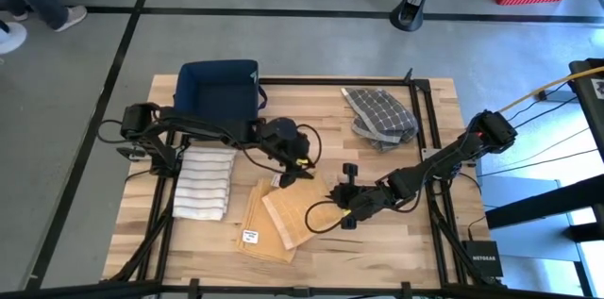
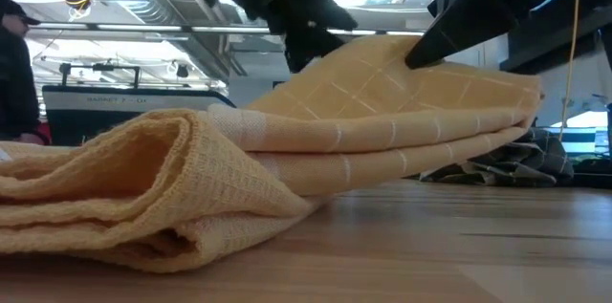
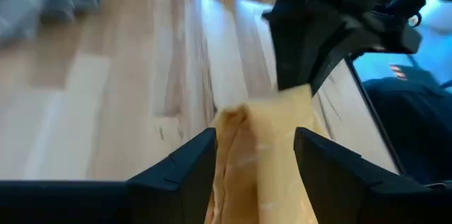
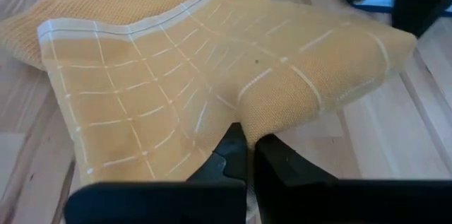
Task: Fold towel
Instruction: Stack the orange pattern towel on top of the orange towel
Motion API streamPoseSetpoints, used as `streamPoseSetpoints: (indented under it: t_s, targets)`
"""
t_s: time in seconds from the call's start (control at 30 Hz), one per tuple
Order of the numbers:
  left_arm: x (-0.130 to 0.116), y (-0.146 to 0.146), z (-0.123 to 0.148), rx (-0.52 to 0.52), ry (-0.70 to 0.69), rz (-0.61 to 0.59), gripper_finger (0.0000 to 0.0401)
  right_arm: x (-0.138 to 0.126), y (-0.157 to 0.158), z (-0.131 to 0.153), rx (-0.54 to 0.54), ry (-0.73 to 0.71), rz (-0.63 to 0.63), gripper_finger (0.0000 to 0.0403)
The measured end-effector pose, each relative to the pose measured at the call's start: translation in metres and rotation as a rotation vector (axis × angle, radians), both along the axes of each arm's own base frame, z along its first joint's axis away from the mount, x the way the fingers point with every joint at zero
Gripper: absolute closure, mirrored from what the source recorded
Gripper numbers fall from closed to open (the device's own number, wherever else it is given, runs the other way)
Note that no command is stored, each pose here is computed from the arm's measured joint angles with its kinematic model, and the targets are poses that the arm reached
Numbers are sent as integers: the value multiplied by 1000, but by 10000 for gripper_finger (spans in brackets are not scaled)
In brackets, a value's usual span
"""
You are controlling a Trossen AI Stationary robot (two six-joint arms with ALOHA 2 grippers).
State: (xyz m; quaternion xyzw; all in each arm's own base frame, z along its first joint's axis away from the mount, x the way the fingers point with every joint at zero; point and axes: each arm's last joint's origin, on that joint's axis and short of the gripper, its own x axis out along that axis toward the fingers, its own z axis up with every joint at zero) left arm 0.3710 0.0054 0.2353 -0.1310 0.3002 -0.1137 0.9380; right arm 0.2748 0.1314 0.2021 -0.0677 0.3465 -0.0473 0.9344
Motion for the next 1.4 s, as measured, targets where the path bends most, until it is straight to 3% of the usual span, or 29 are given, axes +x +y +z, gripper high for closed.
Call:
streamPoseSetpoints:
  t_s: [0.17, 0.3, 0.53, 0.63, 0.97, 1.2, 1.4]
  targets:
    - [6, 4, 7, 85, -117, -6, 219, 0, 0, 0, 1, 0, 1, 398]
    - [15, 5, 1, 57, -186, -76, 219, 0, 0, 0, 1, 0, 1, 395]
    - [23, 15, -25, -2, -117, -84, 219, 0, 0, 0, 1, 1, 1, 397]
    - [22, 15, -26, -58, -103, -123, 219, 0, 0, 0, 1, 2, 1, 395]
    - [20, 11, -31, -77, -55, -151, 219, 0, 0, 0, 2, 0, 1, 395]
    - [25, -1, -41, 24, -58, -138, 219, 0, 0, 0, -3, -1, 1, 396]
    - [25, -1, -41, 34, -59, -140, 219, 0, 0, 0, -5, 0, 2, 398]
